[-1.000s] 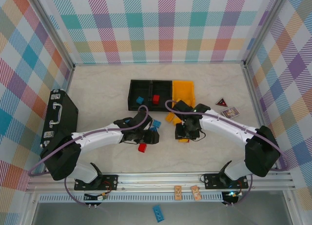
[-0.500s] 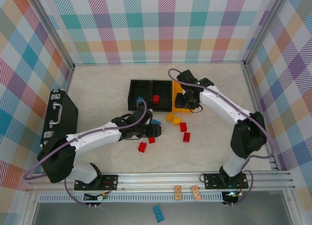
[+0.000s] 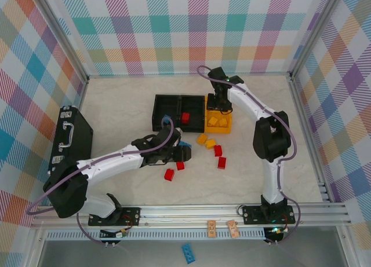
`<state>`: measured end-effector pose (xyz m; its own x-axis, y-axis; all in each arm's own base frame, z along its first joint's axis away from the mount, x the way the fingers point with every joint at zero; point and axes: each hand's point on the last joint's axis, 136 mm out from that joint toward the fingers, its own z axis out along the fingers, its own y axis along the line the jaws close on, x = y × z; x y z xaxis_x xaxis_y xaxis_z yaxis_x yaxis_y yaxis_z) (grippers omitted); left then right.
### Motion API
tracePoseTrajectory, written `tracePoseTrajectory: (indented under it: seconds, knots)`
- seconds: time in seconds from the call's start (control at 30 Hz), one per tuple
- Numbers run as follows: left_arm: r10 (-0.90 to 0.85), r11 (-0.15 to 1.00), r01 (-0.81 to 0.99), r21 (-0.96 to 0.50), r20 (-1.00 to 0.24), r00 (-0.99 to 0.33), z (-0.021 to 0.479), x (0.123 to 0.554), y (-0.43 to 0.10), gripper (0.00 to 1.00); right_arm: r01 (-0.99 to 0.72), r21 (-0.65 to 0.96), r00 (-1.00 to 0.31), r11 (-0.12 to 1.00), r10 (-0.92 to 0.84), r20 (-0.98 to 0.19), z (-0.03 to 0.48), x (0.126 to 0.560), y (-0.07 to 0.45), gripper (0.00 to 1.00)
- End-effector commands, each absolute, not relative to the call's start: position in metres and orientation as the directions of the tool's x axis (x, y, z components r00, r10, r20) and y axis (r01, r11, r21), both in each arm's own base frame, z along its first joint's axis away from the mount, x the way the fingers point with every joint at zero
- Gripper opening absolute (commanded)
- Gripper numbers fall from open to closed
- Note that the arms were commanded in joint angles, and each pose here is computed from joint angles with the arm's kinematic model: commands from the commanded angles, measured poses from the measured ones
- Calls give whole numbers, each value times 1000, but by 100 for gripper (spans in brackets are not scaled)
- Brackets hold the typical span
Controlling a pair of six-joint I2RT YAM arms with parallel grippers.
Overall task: Sort the legos into containers by color
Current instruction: Place the lego in the container.
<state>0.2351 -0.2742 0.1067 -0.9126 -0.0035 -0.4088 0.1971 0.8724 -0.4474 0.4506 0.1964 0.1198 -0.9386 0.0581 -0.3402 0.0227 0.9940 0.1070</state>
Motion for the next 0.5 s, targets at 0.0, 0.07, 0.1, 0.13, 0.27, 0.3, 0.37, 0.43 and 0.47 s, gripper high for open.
tracePoseTrajectory:
  seconds: [0.0, 0.07, 0.1, 0.13, 0.27, 0.3, 0.37, 0.43, 0.47]
  knots:
    - [-2, 870, 206, -448, -422, -907, 117, 234, -277, 56, 25, 59, -943, 998, 43, -329, 116, 458, 190, 37]
    - [3, 870, 207, -446, -417, -909, 116, 234, -279, 56, 35, 50, -947, 998, 49, -319, 111, 461, 187, 38]
    - [5, 871, 208, -446, -416, -909, 115, 234, -280, 56, 38, 49, -947, 998, 51, -318, 109, 463, 187, 38]
    - [4, 870, 208, -447, -416, -909, 115, 235, -280, 56, 40, 48, -948, 998, 54, -314, 105, 464, 186, 38]
    - [6, 872, 207, -444, -412, -911, 113, 234, -280, 56, 46, 42, -949, 998, 57, -309, 100, 467, 185, 39]
    - [7, 872, 207, -445, -411, -911, 113, 234, -280, 56, 47, 41, -951, 998, 57, -305, 98, 467, 185, 40]
    - [7, 873, 206, -443, -409, -913, 112, 234, -280, 56, 48, 45, -951, 998, 60, -304, 96, 469, 185, 40]
    - [6, 873, 204, -442, -409, -913, 112, 234, -279, 56, 49, 42, -952, 998, 59, -299, 93, 470, 186, 41]
    - [7, 874, 203, -441, -407, -914, 111, 233, -279, 56, 49, 42, -953, 998, 59, -298, 93, 470, 186, 42]
